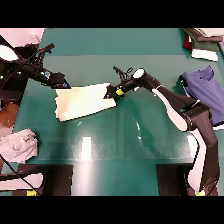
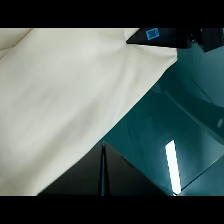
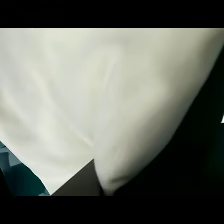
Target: Fold the shirts.
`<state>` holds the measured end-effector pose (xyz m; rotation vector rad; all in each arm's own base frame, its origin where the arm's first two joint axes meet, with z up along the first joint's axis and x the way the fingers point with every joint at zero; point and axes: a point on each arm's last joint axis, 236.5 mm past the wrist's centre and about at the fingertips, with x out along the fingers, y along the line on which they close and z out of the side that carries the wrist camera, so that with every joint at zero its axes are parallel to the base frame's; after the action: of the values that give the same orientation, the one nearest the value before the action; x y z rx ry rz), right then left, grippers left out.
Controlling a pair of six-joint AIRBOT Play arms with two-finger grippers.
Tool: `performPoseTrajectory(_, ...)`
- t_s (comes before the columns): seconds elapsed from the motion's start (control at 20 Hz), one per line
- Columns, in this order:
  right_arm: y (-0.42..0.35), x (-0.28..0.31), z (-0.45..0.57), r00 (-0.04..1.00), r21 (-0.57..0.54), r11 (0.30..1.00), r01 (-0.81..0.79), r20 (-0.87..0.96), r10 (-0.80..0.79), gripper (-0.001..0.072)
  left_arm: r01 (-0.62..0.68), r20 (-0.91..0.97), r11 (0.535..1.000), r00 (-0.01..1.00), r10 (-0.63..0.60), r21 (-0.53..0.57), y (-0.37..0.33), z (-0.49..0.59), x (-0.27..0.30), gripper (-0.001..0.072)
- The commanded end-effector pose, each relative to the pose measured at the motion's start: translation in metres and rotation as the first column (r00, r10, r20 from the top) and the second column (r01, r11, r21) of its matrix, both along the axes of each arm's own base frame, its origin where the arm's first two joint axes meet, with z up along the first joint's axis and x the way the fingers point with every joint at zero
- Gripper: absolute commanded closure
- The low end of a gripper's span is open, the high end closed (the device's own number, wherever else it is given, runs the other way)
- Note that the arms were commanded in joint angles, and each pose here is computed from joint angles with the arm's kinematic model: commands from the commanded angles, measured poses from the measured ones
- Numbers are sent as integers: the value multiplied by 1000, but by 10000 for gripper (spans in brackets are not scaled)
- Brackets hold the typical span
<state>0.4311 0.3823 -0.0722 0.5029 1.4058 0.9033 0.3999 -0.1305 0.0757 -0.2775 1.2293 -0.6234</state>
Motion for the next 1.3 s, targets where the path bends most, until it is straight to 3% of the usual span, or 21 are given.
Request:
performPoseTrajectory(0.0,2,7,11,997,8,1000,-10,75,9,702,3,-1,1000,1000,-3,3,1,0,-1,683)
performPoseTrajectory(0.1,-22,30,44,989,18,999,36,145,-39,703,5,-4,1000,1000,-5,2,0,0,-2,682)
performPoseTrajectory(0.35,-178,87,127,913,-116,966,231,370,-173,703,3,-15,1000,1000,-3,-3,0,0,-3,683)
performPoseTrajectory(0.55,-335,100,172,815,-214,845,491,457,-357,703,-33,-16,999,999,32,-35,-5,4,2,682)
performPoseTrajectory(0.7,-432,94,199,710,-199,734,650,505,-491,703,-38,-9,996,999,38,-77,-12,11,4,682)
performPoseTrajectory(0.95,-526,80,211,581,-167,595,786,528,-619,703,-31,-19,993,999,29,-113,-19,16,1,682)
performPoseTrajectory(1.25,-557,79,275,403,-6,516,857,632,-662,703,-27,-23,993,999,24,-113,-19,16,0,682)
